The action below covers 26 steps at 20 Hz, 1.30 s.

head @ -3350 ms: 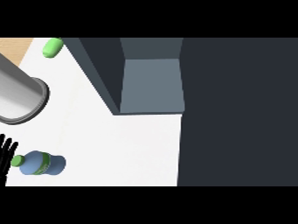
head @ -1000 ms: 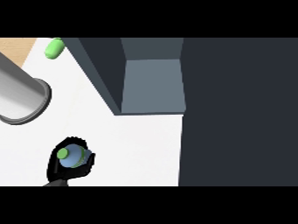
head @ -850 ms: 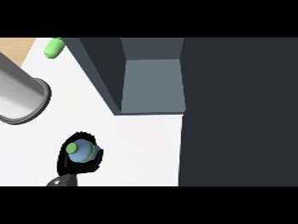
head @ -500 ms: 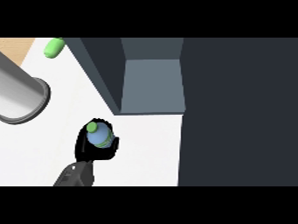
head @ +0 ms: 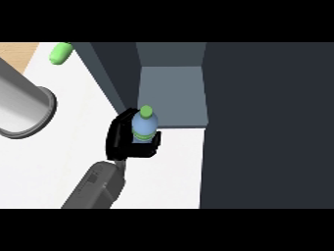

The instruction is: Pick up the bottled water, place it into the cabinet and close the cabinet

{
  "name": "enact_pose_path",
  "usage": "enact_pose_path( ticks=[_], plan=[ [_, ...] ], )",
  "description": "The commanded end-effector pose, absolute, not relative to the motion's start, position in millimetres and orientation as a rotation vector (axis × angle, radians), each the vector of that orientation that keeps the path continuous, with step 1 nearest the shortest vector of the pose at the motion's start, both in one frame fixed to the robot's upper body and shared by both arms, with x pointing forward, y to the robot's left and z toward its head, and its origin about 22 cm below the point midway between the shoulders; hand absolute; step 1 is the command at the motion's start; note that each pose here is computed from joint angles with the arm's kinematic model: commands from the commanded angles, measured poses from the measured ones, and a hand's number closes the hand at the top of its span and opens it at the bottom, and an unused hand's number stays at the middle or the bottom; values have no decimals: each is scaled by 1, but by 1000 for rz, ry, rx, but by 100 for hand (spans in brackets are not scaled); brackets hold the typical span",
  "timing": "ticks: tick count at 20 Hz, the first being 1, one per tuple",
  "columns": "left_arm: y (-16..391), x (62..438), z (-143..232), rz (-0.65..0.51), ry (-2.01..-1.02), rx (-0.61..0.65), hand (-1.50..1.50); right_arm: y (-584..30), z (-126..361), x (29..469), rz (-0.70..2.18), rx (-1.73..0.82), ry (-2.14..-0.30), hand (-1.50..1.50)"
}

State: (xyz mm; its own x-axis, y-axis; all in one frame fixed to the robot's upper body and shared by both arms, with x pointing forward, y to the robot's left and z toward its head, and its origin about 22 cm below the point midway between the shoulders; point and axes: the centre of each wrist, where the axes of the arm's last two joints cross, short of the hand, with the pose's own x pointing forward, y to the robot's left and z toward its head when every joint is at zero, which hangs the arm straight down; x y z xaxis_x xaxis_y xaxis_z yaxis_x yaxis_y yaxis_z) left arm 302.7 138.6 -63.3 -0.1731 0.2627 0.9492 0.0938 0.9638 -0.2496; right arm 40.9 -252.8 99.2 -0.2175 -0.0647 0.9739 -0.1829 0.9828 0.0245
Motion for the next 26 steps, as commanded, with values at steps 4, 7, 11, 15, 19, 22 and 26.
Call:
enact_pose_path(
  ticks=[4, 7, 11, 15, 19, 22, 26],
  plan=[
    [92, 320, -14, 105, -1738, -219, 150, -248, 120, 40, 75, 189, -1817, -150],
    [77, 341, 3, 88, -1760, -149, 150, -261, 110, 32, 83, 209, -1844, -150],
    [68, 372, 25, 31, -1737, -65, 150, -251, 124, 39, 70, 220, -1843, -150],
    [70, 382, 25, 77, -1702, 4, 150, -272, 107, 34, 101, 204, -1830, -150],
    [71, 396, 28, 40, -1677, 33, 150, -270, 120, 42, 101, 208, -1877, -150],
    [72, 404, 26, -53, -1706, 182, 150, -268, 109, 40, 108, 215, -1860, -150],
    [79, 415, 27, -63, -1666, 294, 150, -270, 109, 47, 111, 236, -1872, -150]
  ],
)
